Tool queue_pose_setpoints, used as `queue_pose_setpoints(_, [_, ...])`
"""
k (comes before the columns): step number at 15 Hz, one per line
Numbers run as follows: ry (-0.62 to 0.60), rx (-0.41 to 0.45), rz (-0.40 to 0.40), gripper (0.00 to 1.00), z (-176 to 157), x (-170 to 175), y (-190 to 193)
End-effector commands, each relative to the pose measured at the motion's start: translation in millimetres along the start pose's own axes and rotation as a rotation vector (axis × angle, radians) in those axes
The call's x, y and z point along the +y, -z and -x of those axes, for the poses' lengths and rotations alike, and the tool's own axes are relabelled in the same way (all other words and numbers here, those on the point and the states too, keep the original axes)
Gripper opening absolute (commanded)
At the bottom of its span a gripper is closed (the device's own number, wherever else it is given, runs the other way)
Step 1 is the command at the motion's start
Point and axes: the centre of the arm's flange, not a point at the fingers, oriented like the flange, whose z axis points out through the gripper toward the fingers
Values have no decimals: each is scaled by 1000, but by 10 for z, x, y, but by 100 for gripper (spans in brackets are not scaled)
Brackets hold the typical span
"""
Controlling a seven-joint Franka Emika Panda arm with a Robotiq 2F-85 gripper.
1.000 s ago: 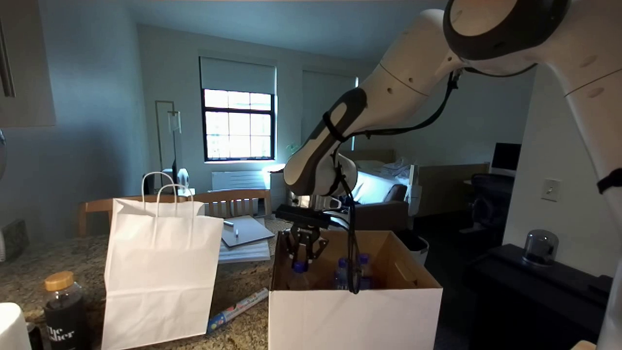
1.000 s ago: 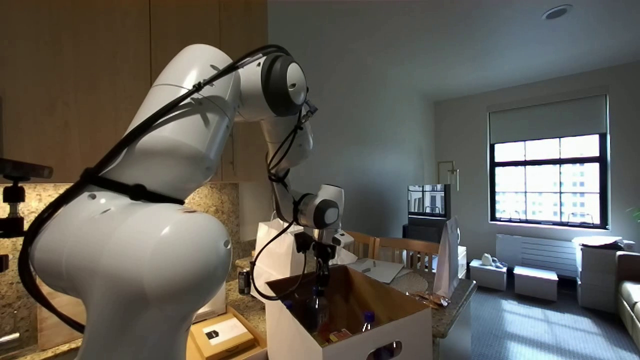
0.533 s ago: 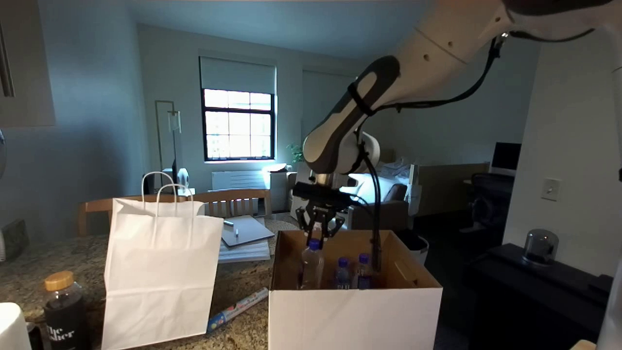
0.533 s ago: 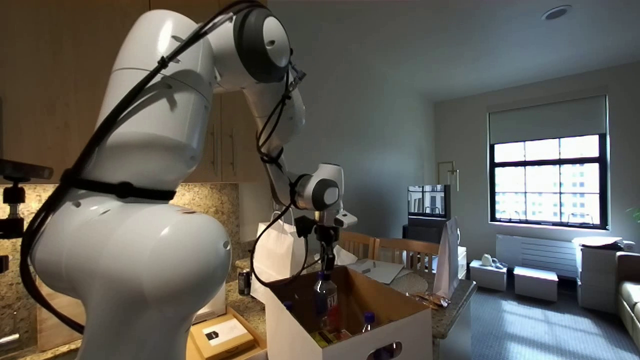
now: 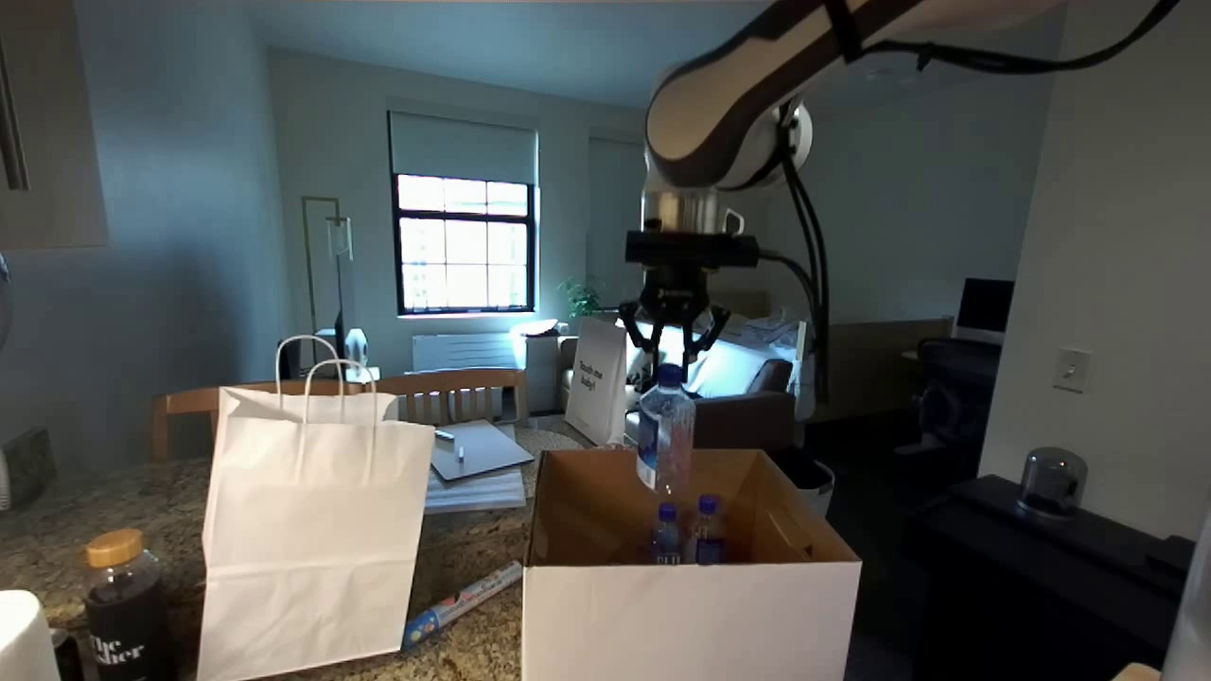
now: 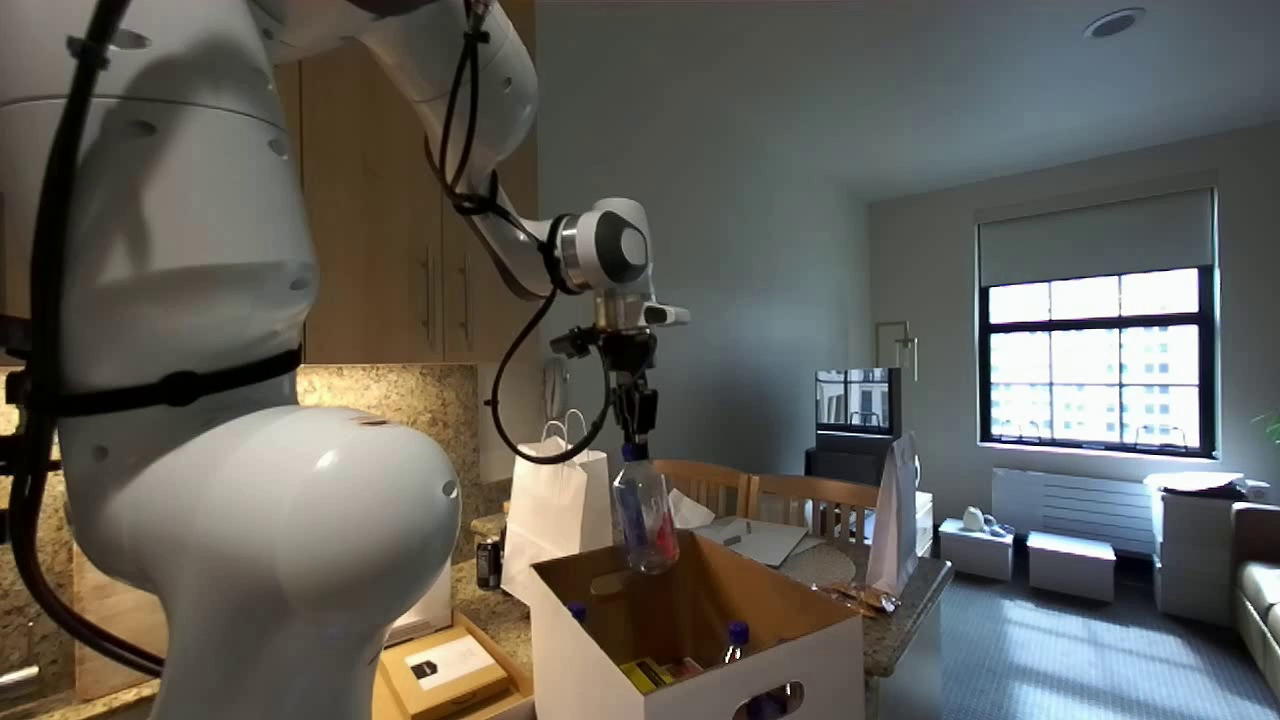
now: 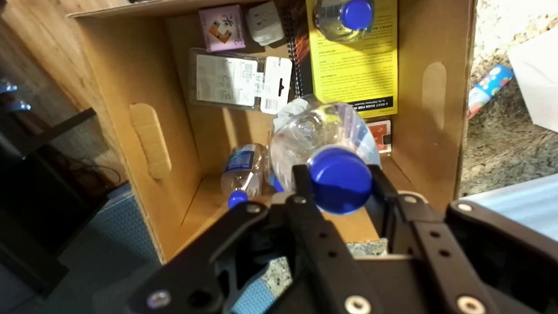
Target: Remove two bottles from the box
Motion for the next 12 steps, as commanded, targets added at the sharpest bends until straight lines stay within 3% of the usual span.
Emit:
queue_pose_setpoints(1, [168, 82, 38, 15, 335, -121, 962])
queue_pose_setpoints(4, [298, 146, 24, 15, 680, -434, 1739])
queue_pose_setpoints(6, [402, 171, -5, 15, 875, -639, 2016])
queue_pose_setpoints(9, [564, 198, -25, 15, 1118, -922, 2139])
queue_pose_setpoints(12, [710, 166, -2, 14, 1251, -1256, 1927])
